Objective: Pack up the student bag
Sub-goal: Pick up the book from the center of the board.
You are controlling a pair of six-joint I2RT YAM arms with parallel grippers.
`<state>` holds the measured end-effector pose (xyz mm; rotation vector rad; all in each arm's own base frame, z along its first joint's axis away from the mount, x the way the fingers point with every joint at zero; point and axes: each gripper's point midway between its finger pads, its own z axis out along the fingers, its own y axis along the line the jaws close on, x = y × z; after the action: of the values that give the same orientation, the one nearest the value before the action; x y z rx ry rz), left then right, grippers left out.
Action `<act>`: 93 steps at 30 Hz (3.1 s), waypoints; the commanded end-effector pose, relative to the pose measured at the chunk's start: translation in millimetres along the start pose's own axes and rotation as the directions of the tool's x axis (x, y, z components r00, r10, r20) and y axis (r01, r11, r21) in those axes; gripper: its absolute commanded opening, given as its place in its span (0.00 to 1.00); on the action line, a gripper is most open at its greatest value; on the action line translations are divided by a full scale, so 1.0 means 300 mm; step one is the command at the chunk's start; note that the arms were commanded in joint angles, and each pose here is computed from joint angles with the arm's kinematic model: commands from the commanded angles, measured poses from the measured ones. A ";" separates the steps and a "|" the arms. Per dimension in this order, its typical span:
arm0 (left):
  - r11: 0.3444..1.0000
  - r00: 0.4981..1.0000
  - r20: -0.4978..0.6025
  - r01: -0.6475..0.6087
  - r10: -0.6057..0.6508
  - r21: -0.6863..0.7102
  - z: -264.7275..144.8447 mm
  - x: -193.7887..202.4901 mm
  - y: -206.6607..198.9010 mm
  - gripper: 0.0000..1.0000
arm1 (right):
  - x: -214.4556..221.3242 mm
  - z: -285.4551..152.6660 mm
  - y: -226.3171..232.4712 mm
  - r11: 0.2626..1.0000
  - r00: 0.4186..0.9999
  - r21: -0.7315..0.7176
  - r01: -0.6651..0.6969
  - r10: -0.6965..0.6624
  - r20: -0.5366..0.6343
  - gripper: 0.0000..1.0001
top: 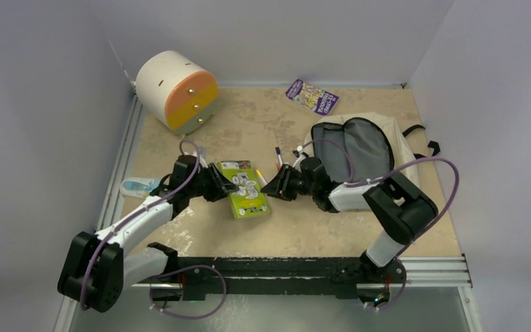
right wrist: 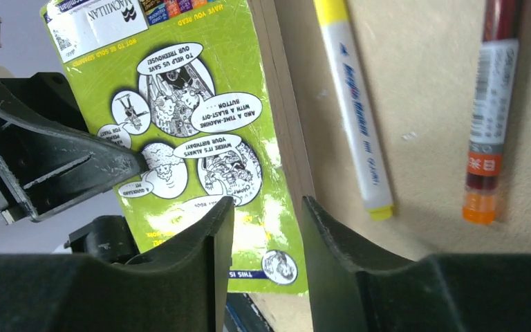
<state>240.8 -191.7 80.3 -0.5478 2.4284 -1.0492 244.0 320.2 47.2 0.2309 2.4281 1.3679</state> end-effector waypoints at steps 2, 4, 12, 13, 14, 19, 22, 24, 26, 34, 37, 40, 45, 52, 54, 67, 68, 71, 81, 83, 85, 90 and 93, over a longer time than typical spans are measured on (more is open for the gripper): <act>0.981 0.977 0.147 -0.167 0.151 0.102 -0.108 -0.129 -0.201 0.00 | -0.115 -0.053 0.116 0.985 0.978 0.025 0.173 -0.175 0.115 0.46; 0.973 0.967 0.166 -0.209 0.191 0.099 -0.142 -0.147 -0.234 0.00 | -0.130 -0.073 0.132 0.980 0.972 0.045 0.196 -0.200 0.126 0.48; 0.895 0.886 0.211 -0.438 0.413 0.087 -0.270 -0.176 -0.331 0.00 | -0.187 -0.186 0.271 0.934 0.909 0.016 0.358 -0.352 0.223 0.54; 0.872 0.869 0.216 -0.476 0.446 0.115 -0.282 -0.171 -0.356 0.00 | -0.193 -0.206 0.299 0.920 0.893 0.002 0.391 -0.380 0.242 0.56; 0.848 0.852 0.217 -0.510 0.476 0.145 -0.293 -0.164 -0.380 0.00 | -0.199 -0.227 0.331 0.906 0.876 -0.014 0.424 -0.406 0.261 0.58; 0.729 0.767 0.266 -0.640 0.584 0.244 -0.360 -0.154 -0.495 0.00 | -0.244 -0.363 0.488 0.828 0.768 -0.053 0.558 -0.491 0.410 0.68; 0.661 0.725 0.334 -0.687 0.602 0.301 -0.412 -0.153 -0.573 0.00 | -0.265 -0.447 0.562 0.807 0.719 -0.070 0.587 -0.480 0.502 0.70; 0.566 0.672 0.376 -0.740 0.638 0.364 -0.452 -0.130 -0.632 0.00 | -0.268 -0.491 0.601 0.782 0.685 -0.082 0.618 -0.485 0.544 0.71; 0.487 0.626 0.398 -0.776 0.671 0.401 -0.478 -0.115 -0.674 0.00 | -0.268 -0.530 0.640 0.742 0.639 -0.082 0.665 -0.510 0.576 0.73; 0.323 0.510 0.352 -0.822 0.785 0.469 -0.467 -0.078 -0.698 0.00 | -0.285 -0.690 0.784 0.564 0.405 0.004 0.826 -0.598 0.692 0.84; 0.253 0.455 0.375 -0.841 0.808 0.478 -0.480 -0.066 -0.705 0.00 | -0.287 -0.714 0.818 0.485 0.329 0.062 0.872 -0.676 0.660 0.88; 0.199 0.395 0.389 -0.867 0.832 0.456 -0.475 -0.069 -0.694 0.00 | -0.289 -0.728 0.840 0.370 0.221 0.123 0.921 -0.755 0.617 0.92; 0.163 0.333 0.342 -0.883 0.879 0.441 -0.432 -0.081 -0.659 0.00 | -0.227 -0.692 0.874 0.203 0.147 0.040 0.978 -0.818 0.556 0.94; 0.133 0.262 0.220 -0.872 0.940 0.472 -0.340 0.021 -0.639 0.00 | -0.194 -0.588 0.870 0.068 0.094 -0.072 0.995 -0.875 0.474 0.96; 0.120 0.226 0.173 -0.873 0.959 0.473 -0.305 0.060 -0.619 0.00 | -0.195 -0.571 0.865 0.049 0.081 -0.080 0.996 -0.883 0.463 0.96; 0.059 0.175 0.194 -0.870 0.965 0.490 -0.314 0.087 -0.611 0.00 | -0.073 -0.498 0.711 0.035 0.123 -0.287 0.957 -0.947 0.295 0.89; 0.057 0.175 0.195 -0.867 0.965 0.495 -0.314 0.090 -0.611 0.00 | -0.061 -0.498 0.707 0.033 0.128 -0.307 0.951 -0.947 0.294 0.89; 0.046 0.176 0.206 -0.856 0.963 0.515 -0.325 0.101 -0.620 0.00 | -0.049 -0.477 0.677 0.057 0.151 -0.333 0.941 -0.953 0.262 0.85; -0.009 0.175 0.256 -0.811 0.951 0.585 -0.379 0.148 -0.649 0.00 | -0.052 -0.432 0.636 0.068 0.152 -0.349 0.935 -0.964 0.220 0.70; -0.009 0.172 0.258 -0.814 0.951 0.580 -0.382 0.146 -0.647 0.00 | -0.047 -0.429 0.633 0.070 0.156 -0.361 0.930 -0.964 0.215 0.63; -0.008 0.171 0.254 -0.816 0.952 0.578 -0.380 0.145 -0.643 0.00 | -0.039 -0.428 0.628 0.070 0.158 -0.374 0.925 -0.965 0.211 0.54; 0.028 0.182 0.231 -0.839 0.956 0.544 -0.360 0.124 -0.633 0.00 | 0.007 -0.447 0.621 0.073 0.179 -0.442 0.894 -0.963 0.203 0.31; 0.061 0.206 0.230 -0.855 0.951 0.514 -0.357 0.106 -0.643 0.00 | 0.022 -0.457 0.626 0.066 0.185 -0.456 0.888 -0.957 0.222 0.14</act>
<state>187.4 -262.5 241.7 1.3362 1.8504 -1.0325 192.0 311.3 260.2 -1.3969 1.5118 1.1399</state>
